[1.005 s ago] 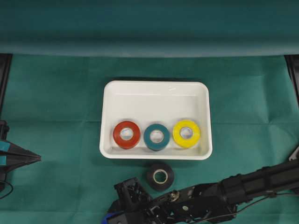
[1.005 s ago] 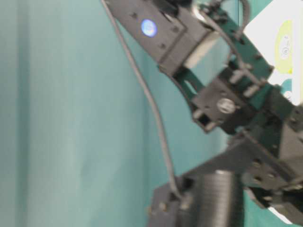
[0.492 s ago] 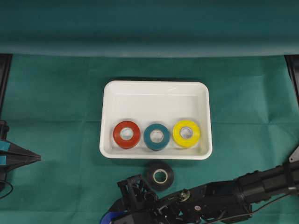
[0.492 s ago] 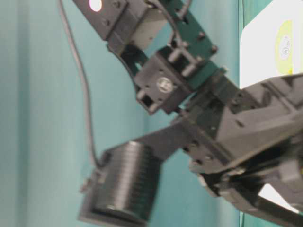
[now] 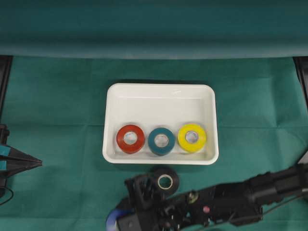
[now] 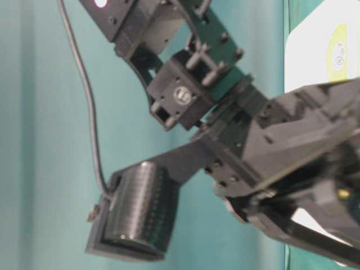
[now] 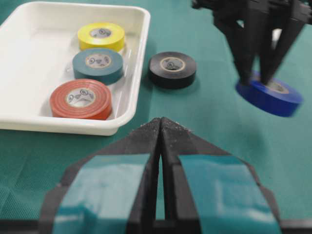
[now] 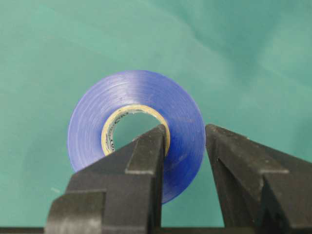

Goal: Put the tape into the white case with the right arm.
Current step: 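Lower the right gripper into the blue roll's hole and grip it, then carry the blue tape roll into the tray above the red roll, release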

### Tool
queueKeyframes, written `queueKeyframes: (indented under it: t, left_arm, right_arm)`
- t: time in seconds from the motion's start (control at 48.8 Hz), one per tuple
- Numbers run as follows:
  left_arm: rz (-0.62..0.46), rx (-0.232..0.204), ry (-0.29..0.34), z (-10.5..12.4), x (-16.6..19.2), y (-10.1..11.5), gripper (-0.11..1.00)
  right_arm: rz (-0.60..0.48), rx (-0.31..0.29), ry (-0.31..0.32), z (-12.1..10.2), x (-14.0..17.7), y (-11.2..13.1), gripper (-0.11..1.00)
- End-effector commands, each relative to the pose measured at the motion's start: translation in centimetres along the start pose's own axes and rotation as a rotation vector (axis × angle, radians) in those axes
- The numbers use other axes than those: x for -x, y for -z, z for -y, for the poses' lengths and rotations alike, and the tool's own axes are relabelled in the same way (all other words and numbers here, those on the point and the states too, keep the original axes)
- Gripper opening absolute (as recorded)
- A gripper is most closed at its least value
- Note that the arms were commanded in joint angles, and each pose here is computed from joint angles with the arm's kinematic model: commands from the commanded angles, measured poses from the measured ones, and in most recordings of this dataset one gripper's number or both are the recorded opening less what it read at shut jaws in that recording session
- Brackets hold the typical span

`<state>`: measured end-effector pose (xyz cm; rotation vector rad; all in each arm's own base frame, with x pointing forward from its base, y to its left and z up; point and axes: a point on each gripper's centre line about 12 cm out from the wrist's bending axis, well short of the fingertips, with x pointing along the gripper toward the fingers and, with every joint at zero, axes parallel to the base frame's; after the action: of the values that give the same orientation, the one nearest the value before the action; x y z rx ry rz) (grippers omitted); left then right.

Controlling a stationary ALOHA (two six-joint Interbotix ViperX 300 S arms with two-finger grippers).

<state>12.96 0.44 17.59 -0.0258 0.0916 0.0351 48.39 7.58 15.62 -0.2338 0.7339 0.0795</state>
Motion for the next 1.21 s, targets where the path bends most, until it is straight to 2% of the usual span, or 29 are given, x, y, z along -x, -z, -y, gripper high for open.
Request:
queueKeyframes:
  t: [0.0, 0.185, 0.431, 0.738, 0.923, 1.189]
  left_arm:
    - [0.011, 0.002, -0.002, 0.0, -0.1, -0.4, 0.00]
    - [0.014, 0.002, -0.002, 0.0, -0.1, -0.5, 0.00]
    - [0.012, 0.002, -0.002, 0.0, -0.1, -0.5, 0.00]
    - [0.012, 0.002, -0.002, 0.0, -0.1, -0.5, 0.00]
    - [0.011, 0.002, -0.002, 0.0, -0.1, -0.4, 0.00]
    - [0.012, 0.002, -0.002, 0.0, -0.1, -0.5, 0.00]
  right_arm:
    - [0.039, -0.035, 0.069, 3.4, 2.6, -1.9, 0.01]
    - [0.023, -0.050, 0.158, 8.2, 3.8, -1.0, 0.01]
    - [0.008, -0.120, 0.255, 14.6, 4.4, 1.1, 0.01]
    - [0.067, -0.194, 0.308, 20.5, 5.1, 3.4, 0.01]
    - [0.057, -0.225, 0.333, 22.4, 5.2, 4.9, 0.01]
    - [0.046, -0.228, 0.333, 22.7, 5.0, 5.6, 0.01]
